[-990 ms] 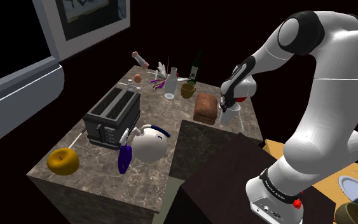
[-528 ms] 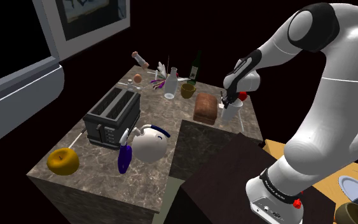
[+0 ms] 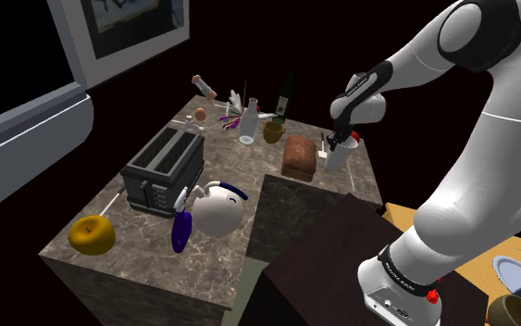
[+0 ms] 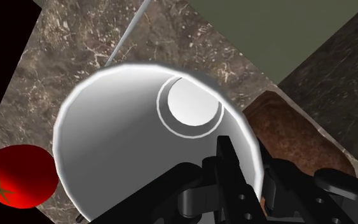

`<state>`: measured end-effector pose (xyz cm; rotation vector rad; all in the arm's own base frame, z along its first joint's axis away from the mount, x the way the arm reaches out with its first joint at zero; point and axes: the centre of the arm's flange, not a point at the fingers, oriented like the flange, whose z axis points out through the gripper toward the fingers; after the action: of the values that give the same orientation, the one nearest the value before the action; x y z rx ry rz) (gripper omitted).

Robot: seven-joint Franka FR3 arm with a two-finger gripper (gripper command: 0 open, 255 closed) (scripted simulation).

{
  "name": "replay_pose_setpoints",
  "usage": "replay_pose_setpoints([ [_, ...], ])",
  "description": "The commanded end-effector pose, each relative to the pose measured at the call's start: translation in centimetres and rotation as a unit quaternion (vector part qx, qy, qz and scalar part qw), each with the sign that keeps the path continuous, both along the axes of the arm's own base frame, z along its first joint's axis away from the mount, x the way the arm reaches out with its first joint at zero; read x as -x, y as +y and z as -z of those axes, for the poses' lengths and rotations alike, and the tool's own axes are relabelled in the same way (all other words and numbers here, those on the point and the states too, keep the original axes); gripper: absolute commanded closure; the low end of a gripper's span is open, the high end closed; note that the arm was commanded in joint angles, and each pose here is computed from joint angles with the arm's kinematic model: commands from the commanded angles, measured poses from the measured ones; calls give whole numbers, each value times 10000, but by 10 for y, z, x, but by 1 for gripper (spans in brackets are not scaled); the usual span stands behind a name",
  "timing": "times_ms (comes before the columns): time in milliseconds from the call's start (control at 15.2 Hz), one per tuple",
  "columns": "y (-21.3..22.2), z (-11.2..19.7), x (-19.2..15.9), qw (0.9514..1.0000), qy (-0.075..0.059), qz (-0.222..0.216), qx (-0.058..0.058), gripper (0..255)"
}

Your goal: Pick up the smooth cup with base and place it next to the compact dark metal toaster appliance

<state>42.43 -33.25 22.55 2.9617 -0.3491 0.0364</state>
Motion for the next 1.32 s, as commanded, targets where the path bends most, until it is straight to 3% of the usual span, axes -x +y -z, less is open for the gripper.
replay_pose_setpoints([
  [0,0,-11,-1,10000,0,0,0,255],
  [1254,0,-111,-1,10000,0,0,0,255],
])
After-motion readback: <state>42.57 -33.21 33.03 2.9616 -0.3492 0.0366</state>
